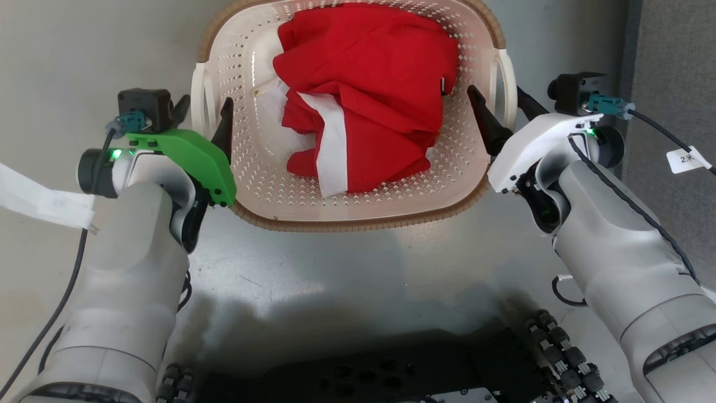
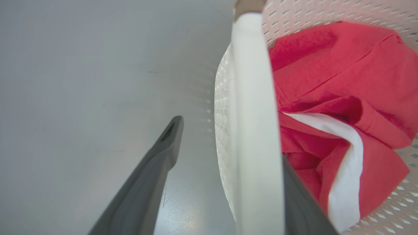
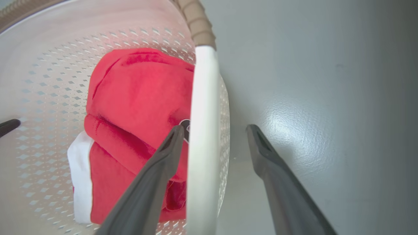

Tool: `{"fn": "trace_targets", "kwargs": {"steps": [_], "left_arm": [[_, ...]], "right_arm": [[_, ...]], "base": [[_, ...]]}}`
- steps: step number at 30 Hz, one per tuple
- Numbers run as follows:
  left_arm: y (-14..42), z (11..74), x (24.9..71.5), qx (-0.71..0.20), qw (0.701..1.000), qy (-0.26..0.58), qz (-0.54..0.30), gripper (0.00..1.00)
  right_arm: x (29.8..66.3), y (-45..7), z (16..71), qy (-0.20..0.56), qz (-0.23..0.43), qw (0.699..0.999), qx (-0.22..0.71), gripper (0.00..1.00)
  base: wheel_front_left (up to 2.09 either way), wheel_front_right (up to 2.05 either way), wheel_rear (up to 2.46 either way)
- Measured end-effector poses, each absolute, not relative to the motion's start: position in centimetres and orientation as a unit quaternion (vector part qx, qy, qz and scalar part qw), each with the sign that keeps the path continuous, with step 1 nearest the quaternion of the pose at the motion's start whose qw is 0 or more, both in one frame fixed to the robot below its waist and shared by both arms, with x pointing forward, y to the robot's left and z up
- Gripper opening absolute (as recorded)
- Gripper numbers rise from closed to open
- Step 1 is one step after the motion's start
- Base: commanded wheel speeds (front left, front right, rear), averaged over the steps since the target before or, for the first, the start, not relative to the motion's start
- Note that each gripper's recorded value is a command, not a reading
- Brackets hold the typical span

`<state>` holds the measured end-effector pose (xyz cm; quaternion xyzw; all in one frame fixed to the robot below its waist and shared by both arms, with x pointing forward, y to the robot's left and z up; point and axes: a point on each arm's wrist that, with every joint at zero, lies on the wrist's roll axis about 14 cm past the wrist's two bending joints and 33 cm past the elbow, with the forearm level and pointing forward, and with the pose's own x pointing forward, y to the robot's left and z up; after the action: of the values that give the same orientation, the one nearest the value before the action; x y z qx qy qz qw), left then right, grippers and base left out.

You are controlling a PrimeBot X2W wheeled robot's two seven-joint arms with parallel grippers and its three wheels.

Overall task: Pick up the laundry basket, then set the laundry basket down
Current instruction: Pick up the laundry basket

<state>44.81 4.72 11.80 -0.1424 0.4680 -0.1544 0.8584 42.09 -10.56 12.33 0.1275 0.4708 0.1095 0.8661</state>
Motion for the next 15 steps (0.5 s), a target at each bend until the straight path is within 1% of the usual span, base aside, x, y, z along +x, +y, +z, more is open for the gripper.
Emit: {"fn": "trace_targets", "kwargs": {"steps": [1, 2, 3, 4, 5, 6, 8, 15], "left_arm": [[4.7, 11.7, 44.6, -0.147, 0.856, 0.471, -0.151, 0.89], [4.7, 11.6, 44.5, -0.149, 0.855, 0.473, -0.151, 0.8], [4.6, 11.5, 44.3, -0.149, 0.854, 0.476, -0.151, 0.64], [4.5, 11.5, 44.1, -0.149, 0.852, 0.478, -0.153, 0.4], [4.4, 11.4, 44.0, -0.149, 0.851, 0.479, -0.154, 0.17], [4.3, 11.5, 44.0, -0.151, 0.851, 0.479, -0.155, 0.0], [3.6, 11.8, 44.2, -0.162, 0.851, 0.474, -0.157, 0.0], [3.5, 12.3, 44.2, -0.164, 0.852, 0.472, -0.156, 0.0]], "right_arm": [[42.0, -10.4, 12.2, 0.473, 0.111, 0.865, 0.127, 1.0], [42.0, -10.3, 12.1, 0.474, 0.113, 0.864, 0.128, 0.86], [42.0, -10.2, 12.1, 0.475, 0.114, 0.863, 0.127, 0.49], [42.0, -10.2, 12.0, 0.475, 0.116, 0.863, 0.126, 0.35], [42.1, -10.1, 12.0, 0.475, 0.117, 0.863, 0.125, 0.0], [42.2, -10.0, 12.0, 0.475, 0.119, 0.863, 0.124, 0.0], [42.3, -9.2, 12.1, 0.471, 0.123, 0.863, 0.135, 0.0], [42.3, -9.2, 12.6, 0.472, 0.12, 0.863, 0.133, 0.0]], "base": [[0.0, 0.0, 0.0], [0.0, 0.0, 0.0], [0.0, 0.0, 0.0], [0.0, 0.0, 0.0], [0.0, 0.0, 0.0], [0.0, 0.0, 0.0], [0.0, 0.0, 0.0], [0.0, 0.0, 0.0]]}}
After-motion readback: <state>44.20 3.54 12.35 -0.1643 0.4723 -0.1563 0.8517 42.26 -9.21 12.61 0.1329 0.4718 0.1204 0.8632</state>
